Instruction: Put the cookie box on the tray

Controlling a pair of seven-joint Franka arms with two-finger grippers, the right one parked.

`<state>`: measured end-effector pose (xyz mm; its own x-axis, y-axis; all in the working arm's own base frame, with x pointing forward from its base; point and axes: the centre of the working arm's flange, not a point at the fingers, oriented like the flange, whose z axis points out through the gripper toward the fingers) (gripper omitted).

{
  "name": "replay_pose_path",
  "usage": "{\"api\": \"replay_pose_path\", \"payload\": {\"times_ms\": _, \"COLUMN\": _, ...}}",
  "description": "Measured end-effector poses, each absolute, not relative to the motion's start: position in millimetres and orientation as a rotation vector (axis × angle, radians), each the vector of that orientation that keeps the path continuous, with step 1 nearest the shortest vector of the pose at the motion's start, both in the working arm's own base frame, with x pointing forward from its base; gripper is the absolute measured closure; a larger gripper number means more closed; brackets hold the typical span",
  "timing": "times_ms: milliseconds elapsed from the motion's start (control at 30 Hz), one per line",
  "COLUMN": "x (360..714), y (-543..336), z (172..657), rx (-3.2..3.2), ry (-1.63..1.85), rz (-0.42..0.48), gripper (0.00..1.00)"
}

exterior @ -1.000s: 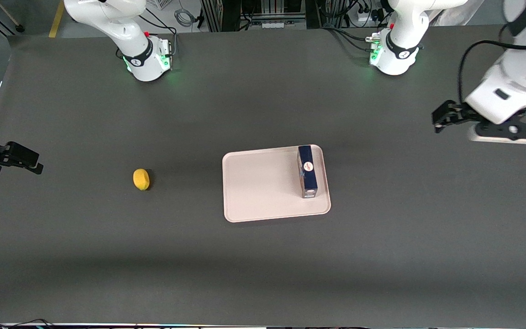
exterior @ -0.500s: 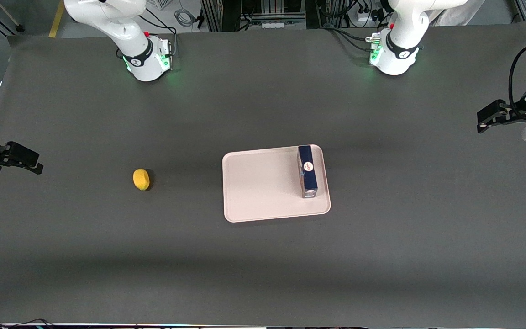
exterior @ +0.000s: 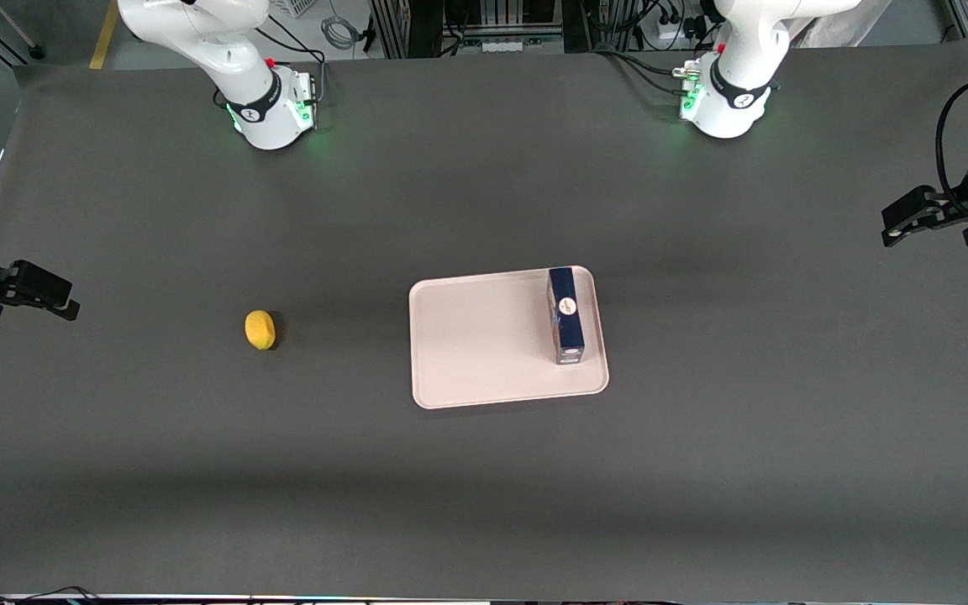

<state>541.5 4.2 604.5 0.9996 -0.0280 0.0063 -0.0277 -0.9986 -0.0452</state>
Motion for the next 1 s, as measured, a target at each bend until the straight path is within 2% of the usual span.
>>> {"api": "replay_pose_path", "payload": {"times_ms": 1000, "x": 539.1, "y": 1.2, "z": 611.4, "rx": -3.096, "ry": 0.022, "rz": -0.028, "gripper": 0.0}}
